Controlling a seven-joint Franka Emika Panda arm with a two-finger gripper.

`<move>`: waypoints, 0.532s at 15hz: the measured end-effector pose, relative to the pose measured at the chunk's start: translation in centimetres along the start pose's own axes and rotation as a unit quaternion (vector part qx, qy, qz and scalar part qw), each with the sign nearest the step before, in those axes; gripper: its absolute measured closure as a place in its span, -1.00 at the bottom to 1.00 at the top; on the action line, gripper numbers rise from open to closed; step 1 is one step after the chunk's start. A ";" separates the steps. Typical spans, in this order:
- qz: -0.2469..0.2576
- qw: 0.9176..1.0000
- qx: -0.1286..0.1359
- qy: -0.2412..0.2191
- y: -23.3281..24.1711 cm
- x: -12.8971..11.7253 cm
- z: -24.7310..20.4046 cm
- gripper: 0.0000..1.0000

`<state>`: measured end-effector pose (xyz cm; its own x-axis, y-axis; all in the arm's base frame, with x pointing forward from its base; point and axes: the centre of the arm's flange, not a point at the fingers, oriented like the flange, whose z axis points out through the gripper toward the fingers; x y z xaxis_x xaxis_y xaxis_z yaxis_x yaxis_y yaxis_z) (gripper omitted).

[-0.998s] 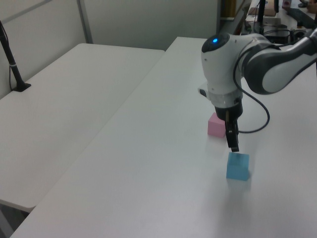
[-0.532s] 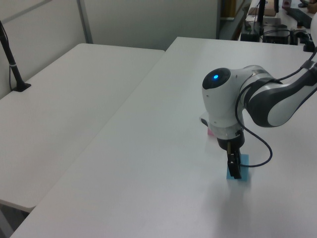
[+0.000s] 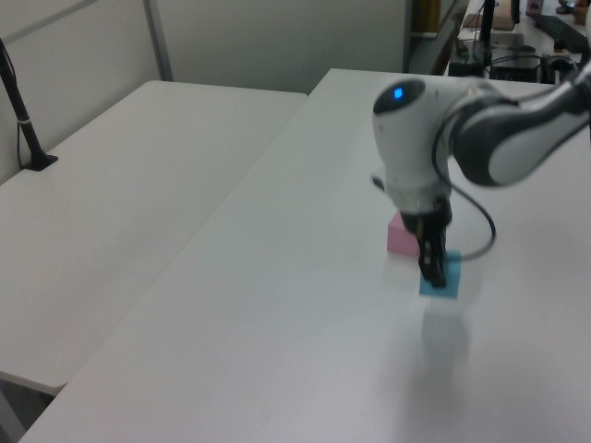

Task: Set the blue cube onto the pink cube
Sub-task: 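Lift the light-blue cube and carry it above the pink cube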

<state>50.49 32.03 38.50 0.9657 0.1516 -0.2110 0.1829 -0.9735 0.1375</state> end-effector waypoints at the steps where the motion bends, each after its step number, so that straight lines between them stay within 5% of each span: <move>1: 0.011 1.000 0.005 -0.001 2.8 0.4 -1.7 -0.16; 5: 0.062 0.997 0.042 0.010 16.6 2.8 -6.1 -0.15; 8: 0.075 0.996 0.049 0.005 22.2 3.7 -5.2 -0.13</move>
<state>59.05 11.86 45.79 0.9828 0.0045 -0.1849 0.0182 -0.9972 0.0723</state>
